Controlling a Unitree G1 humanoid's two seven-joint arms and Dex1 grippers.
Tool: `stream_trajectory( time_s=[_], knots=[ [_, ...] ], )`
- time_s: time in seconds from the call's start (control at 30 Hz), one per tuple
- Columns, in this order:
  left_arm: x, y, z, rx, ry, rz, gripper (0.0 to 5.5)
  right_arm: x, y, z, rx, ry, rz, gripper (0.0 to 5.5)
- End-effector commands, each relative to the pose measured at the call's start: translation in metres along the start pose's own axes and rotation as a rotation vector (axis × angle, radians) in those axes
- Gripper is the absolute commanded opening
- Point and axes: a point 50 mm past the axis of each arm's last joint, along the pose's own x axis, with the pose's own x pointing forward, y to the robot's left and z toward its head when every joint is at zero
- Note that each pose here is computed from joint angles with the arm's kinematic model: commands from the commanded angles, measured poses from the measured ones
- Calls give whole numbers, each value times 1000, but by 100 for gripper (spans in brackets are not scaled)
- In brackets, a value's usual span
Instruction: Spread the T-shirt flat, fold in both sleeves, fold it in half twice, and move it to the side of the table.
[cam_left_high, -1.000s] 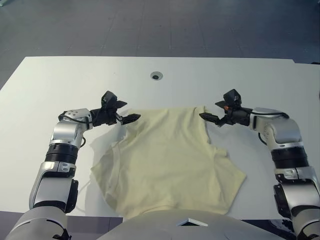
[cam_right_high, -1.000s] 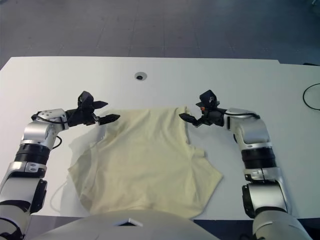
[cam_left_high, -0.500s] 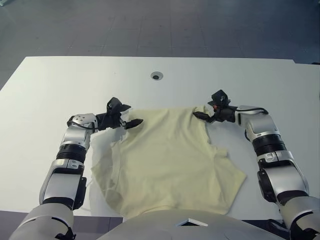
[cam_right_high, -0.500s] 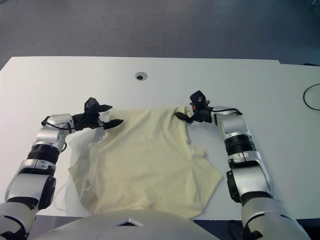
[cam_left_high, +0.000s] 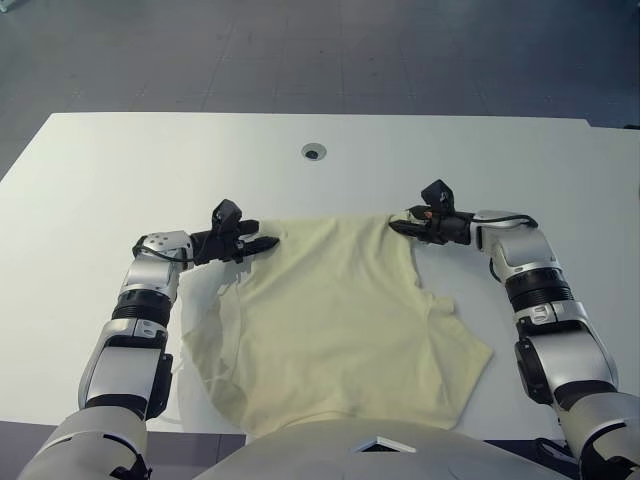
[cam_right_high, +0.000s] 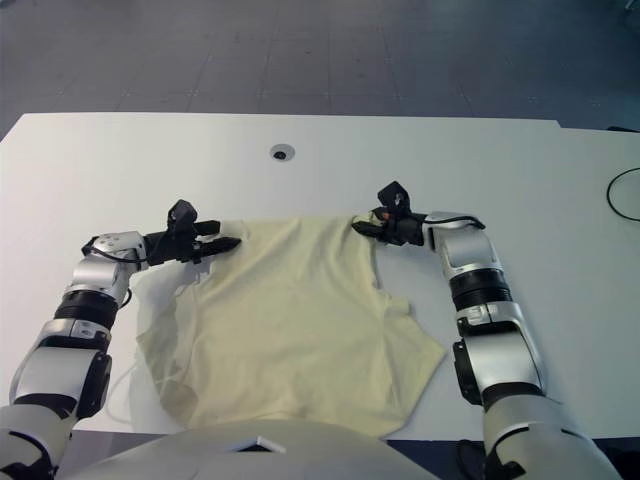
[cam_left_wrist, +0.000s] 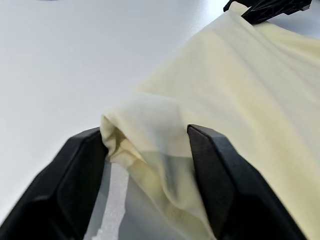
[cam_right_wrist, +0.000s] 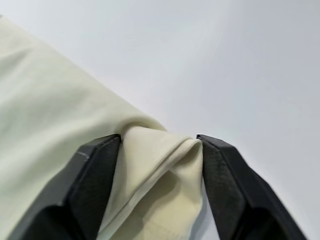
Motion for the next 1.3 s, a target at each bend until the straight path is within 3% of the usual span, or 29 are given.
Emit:
stream_trajectory(
  time_s=[0.03, 0.2, 0.43, 0.73, 0.93, 1.13, 1.3],
  knots=[
    [3, 3, 13, -2, -65, 6, 199, -4, -2, 1, -5, -9, -11, 198],
    [4, -1, 21, 3, -149, -15, 108, -9, 0, 8, -40, -60, -5, 111],
    [-14, -18, 32, 55, -223, -123, 0, -29, 11, 14, -46, -85, 63, 3],
    [-45, -45, 43, 126, -231, -236, 0, -56, 22, 26, -84, -122, 82, 1],
    [-67, -79, 40, 177, -190, -366, 0, -76, 41, 23, -144, -129, 145, 1],
    [-85, -114, 15, 230, -11, -544, 0, -104, 86, -8, -236, -23, 403, 1],
    [-94, -119, -13, 319, 178, -571, 0, -124, 119, -39, -303, 95, 596, 1]
  ],
)
